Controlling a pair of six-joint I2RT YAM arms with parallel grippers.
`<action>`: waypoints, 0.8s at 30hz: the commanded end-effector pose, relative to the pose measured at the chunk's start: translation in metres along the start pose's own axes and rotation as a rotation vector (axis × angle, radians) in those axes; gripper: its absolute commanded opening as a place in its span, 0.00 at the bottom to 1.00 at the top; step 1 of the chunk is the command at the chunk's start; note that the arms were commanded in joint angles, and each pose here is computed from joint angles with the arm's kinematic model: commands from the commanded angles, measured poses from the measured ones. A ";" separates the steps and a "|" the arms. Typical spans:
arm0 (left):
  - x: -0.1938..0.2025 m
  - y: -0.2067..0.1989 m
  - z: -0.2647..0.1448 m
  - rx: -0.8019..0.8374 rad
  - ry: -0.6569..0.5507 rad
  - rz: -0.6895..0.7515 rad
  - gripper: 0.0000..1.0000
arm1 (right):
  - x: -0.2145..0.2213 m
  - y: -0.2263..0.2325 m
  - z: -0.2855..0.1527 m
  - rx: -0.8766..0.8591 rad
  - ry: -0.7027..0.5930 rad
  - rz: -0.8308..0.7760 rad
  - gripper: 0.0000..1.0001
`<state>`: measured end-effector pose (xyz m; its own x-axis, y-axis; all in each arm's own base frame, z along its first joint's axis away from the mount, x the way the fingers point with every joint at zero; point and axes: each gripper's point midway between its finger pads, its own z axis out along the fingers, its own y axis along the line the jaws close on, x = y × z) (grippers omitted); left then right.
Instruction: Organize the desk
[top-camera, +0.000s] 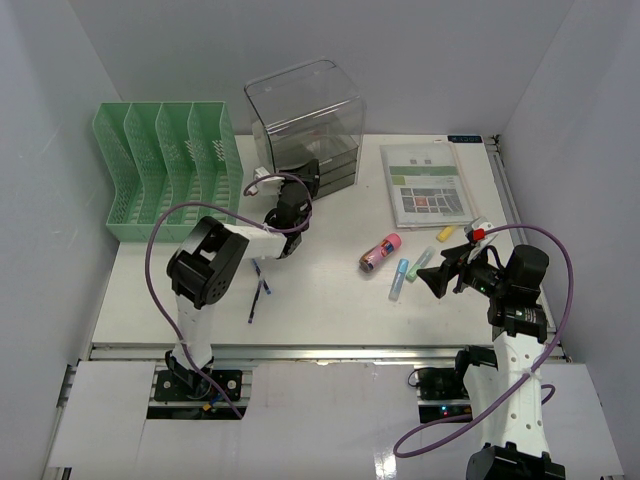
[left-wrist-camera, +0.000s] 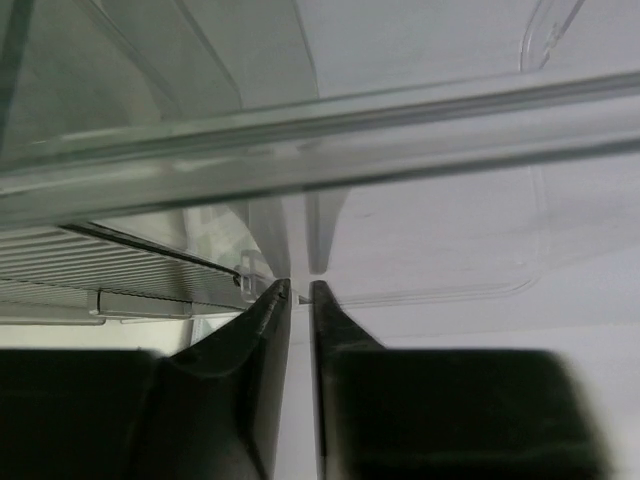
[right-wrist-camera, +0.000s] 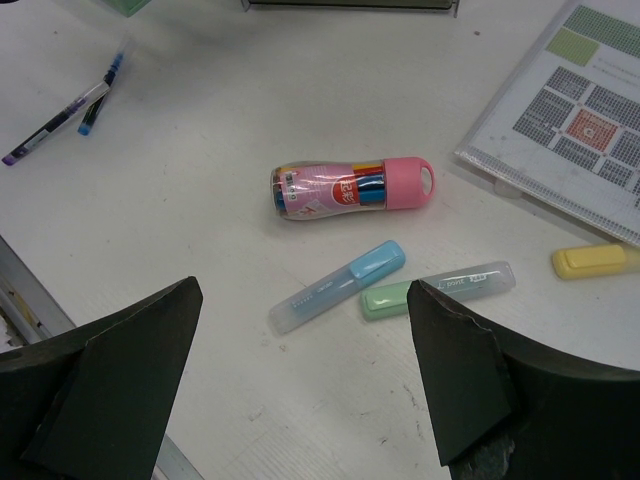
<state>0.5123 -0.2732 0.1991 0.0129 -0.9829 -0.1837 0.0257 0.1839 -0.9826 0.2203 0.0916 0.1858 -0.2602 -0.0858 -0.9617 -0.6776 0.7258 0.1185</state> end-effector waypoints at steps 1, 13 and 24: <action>-0.003 -0.004 0.002 -0.002 0.004 -0.013 0.45 | -0.014 0.000 -0.001 -0.002 -0.018 -0.042 0.90; 0.004 -0.009 -0.005 -0.040 0.041 0.063 0.40 | -0.013 0.000 -0.001 -0.004 -0.017 -0.039 0.90; -0.003 -0.008 -0.011 -0.089 0.026 0.105 0.47 | -0.013 0.000 -0.001 -0.005 -0.017 -0.041 0.90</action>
<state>0.5059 -0.2809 0.1928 -0.0360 -0.9652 -0.2591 -0.0335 0.2602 -0.9650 0.2207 0.0915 0.1846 -0.2653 -0.0858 -0.9603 -0.6773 0.7255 0.1223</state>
